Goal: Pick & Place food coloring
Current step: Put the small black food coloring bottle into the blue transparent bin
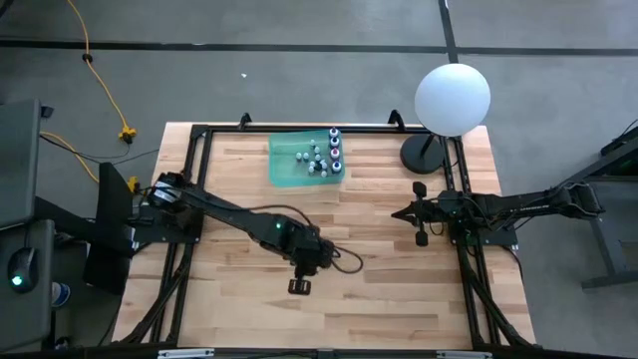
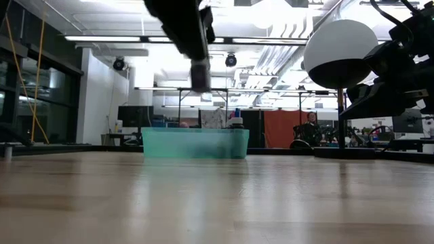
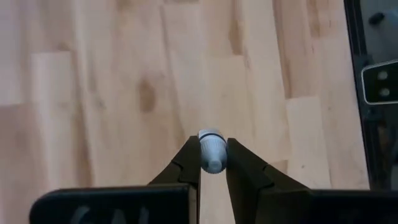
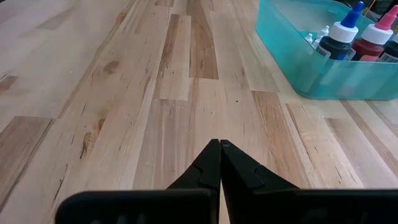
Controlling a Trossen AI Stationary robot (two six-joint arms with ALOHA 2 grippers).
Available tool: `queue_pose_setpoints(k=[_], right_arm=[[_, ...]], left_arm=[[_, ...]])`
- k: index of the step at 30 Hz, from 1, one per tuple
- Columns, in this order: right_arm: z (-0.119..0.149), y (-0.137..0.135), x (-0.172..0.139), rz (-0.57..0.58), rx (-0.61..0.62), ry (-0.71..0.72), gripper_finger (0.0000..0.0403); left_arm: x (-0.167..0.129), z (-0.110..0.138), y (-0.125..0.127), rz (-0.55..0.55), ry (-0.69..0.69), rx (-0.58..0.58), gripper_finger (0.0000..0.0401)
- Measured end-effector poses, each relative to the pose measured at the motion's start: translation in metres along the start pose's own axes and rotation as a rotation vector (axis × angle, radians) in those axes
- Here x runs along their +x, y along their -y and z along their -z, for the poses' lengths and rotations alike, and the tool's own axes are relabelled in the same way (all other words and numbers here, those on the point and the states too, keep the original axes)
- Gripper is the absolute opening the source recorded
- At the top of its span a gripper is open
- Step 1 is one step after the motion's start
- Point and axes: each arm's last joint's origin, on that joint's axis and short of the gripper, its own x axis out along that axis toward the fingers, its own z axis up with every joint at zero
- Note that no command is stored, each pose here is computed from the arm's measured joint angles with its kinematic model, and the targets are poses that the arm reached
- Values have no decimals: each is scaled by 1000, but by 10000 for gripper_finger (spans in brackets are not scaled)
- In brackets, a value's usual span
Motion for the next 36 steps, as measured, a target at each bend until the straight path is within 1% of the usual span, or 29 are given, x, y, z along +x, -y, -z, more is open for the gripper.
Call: queue_pose_setpoints(k=[4,8,14,16,20,26,29,33,36], right_arm=[[0,0,0,0,0,-1,0],[0,0,0,0,0,0,0],[0,0,0,0,0,-2,0],[0,0,0,0,0,1,0],[0,0,0,0,0,1,0],[0,0,0,0,0,1,0],[0,0,0,1,0,1,0],[0,0,0,1,0,1,0],[0,0,0,1,0,1,0]], left_arm=[[-24,-2,-13,-32,44,2,35],[-42,-1,-28,-70,57,5,36],[-69,8,-51,-116,13,5,36],[-81,13,-58,-149,39,6,36],[-97,34,-76,-179,100,-25,36],[-106,82,-109,-225,156,-131,36],[-110,100,-126,-259,168,-192,36],[-118,112,-148,-310,159,-279,36],[-127,117,-163,-337,151,-314,37]])
